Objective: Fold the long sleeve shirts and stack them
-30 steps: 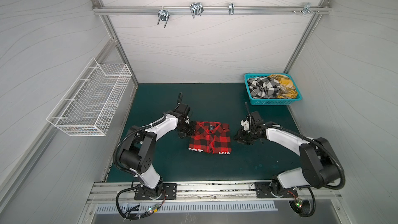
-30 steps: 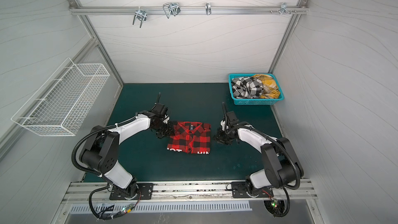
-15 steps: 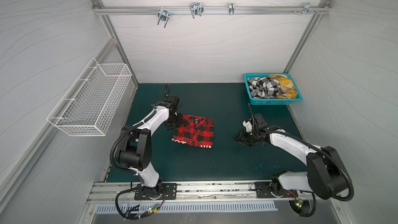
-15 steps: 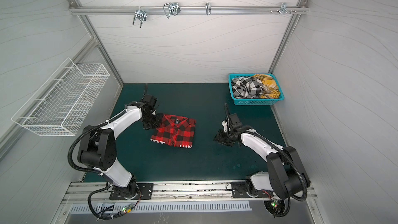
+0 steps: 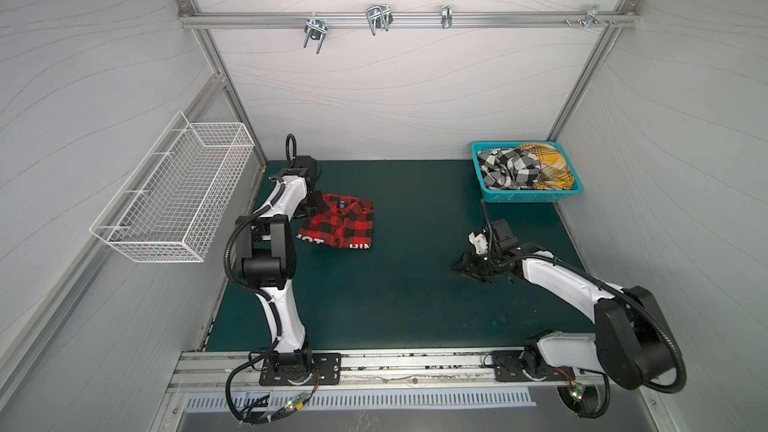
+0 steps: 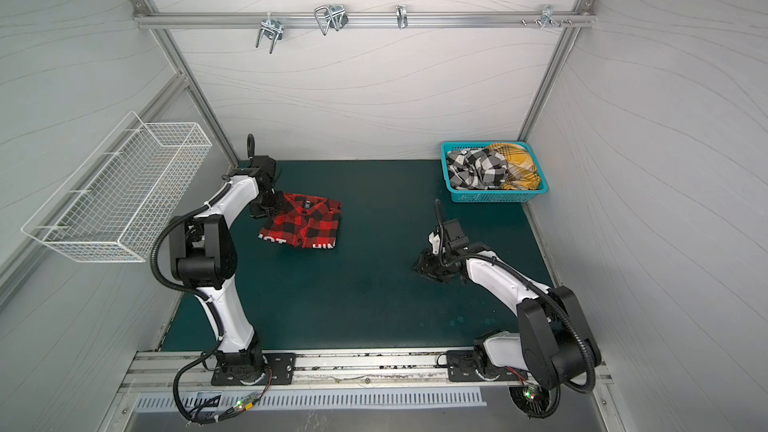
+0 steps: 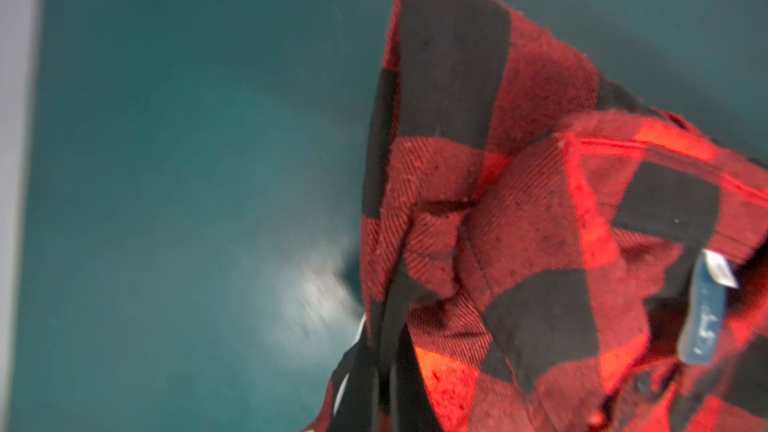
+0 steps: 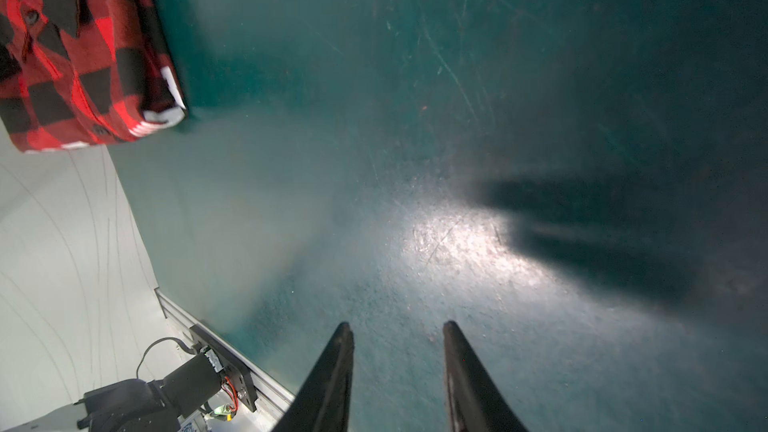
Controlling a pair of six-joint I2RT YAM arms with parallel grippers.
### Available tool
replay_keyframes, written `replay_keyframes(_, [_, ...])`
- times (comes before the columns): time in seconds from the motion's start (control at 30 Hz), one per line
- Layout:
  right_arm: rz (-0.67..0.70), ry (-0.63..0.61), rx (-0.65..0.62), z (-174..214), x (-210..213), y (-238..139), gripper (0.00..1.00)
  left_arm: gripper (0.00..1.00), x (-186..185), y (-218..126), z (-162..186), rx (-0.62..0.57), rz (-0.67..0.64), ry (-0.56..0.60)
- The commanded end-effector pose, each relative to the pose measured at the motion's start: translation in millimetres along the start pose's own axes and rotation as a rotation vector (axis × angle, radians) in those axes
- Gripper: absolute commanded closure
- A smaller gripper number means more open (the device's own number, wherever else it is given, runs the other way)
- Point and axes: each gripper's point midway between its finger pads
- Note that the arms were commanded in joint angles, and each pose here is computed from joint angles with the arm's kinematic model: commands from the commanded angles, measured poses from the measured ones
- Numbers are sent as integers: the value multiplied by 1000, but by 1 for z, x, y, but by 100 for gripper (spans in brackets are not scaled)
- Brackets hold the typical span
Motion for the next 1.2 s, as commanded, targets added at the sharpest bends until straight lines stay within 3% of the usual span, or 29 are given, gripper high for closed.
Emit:
replay_keyframes(0.0, [-39, -10, 10, 1, 6, -3, 62, 100, 23, -4, -33, -47, -116, 62])
replay_keyframes(0.33, [-102, 9, 65, -4, 14, 10, 63, 100, 46, 10, -102, -122, -180, 14])
replay_keyframes(0.63, [-110, 45, 92, -7, 10, 21, 64, 100, 86, 36, -124, -140, -265, 26])
replay_keyframes(0.93, [-103, 44, 118, -4, 8, 21, 64, 100, 99, 47, -140, -172, -306, 47])
replay_keyframes(0.97, [-103, 44, 116, -4, 8, 21, 64, 98, 101, 48, -141, -174, -314, 48])
replay_keyframes(1.03, [-100, 44, 111, -5, 7, 21, 63, 70, 109, 49, -143, -179, -338, 24])
replay_keyframes(1.07, [-100, 46, 110, -5, 7, 21, 63, 61, 111, 49, -143, -179, -349, 16])
replay_keyframes(1.17, [-113, 57, 112, -6, 8, 25, 63, 48, 112, 47, -142, -177, -352, -12])
Point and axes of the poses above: each gripper's point midway between its finger pads, its own y axis out along the fingers, its own x axis along the line the jaws close on, z = x × y, and after that the axes turned 5 degrees about y, right-handed
